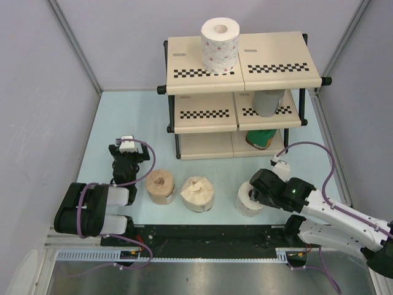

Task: Place and organize the paper towels onto the shelf

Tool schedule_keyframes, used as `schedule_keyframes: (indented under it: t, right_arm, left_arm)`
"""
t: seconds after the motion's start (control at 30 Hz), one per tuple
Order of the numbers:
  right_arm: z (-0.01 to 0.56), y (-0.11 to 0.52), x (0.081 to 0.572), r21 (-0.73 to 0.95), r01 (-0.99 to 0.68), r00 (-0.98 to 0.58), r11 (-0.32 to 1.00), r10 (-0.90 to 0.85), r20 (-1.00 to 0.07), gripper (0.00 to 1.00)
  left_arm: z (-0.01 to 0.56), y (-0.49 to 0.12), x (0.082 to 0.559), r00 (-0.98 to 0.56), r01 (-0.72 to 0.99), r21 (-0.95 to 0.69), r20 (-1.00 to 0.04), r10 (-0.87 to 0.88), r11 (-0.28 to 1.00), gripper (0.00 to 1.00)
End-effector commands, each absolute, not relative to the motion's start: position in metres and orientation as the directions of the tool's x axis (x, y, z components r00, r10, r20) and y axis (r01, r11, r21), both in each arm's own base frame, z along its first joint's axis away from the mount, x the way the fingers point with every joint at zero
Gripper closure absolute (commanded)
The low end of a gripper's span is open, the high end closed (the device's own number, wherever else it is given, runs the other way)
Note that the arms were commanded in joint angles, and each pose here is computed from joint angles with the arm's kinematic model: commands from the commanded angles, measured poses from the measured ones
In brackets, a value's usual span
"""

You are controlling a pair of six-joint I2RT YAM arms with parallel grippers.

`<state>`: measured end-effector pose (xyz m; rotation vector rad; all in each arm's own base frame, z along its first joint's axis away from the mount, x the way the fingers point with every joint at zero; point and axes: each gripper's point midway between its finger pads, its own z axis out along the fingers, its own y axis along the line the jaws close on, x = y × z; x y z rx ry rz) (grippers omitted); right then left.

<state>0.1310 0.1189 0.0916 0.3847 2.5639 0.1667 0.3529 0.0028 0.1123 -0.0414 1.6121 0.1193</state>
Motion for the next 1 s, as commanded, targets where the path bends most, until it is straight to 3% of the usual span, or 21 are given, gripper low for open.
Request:
schedule_keyframes:
  t: [0.0,0.13,0.27,0.37,0.73,0.97]
  right_arm:
    - [0.089,0.119,0.133,0.21,0.259,-0.799,0.943,0.331,-0.501,0.4]
    - [0.088,0.12,0.133,0.226,0.256,-0.798,0.94,0.337,-0.499,0.51]
    - [0.094,0.122,0.134,0.255,0.241,-0.789,0.936,0.342,-0.51,0.7]
    - [0.103,0.125,0.136,0.299,0.227,-0.776,0.927,0.358,-0.519,0.75]
    - [0.177,0.128,0.16,0.37,0.143,-0.676,0.918,0.364,-0.641,0.75]
    - [0.245,0.14,0.176,0.481,-0.023,-0.555,0.876,0.389,-0.735,0.74]
  left_arm:
    - [0.131,0.0,0.358,0.018,-0.086,0.033,-0.999,0.035,0.996,0.0]
    - [0.131,0.0,0.358,0.018,-0.086,0.033,-0.999,0.035,0.996,0.0]
    - [0.132,0.0,0.358,0.021,-0.087,0.034,-0.999,0.036,0.996,0.0]
    - [0.131,0.0,0.358,0.018,-0.086,0.033,-0.999,0.035,0.996,0.0]
    - [0.131,0.0,0.358,0.018,-0.086,0.033,-0.999,0.035,0.996,0.0]
    - [0.131,0.0,0.358,0.02,-0.087,0.033,-0.999,0.035,0.996,0.0]
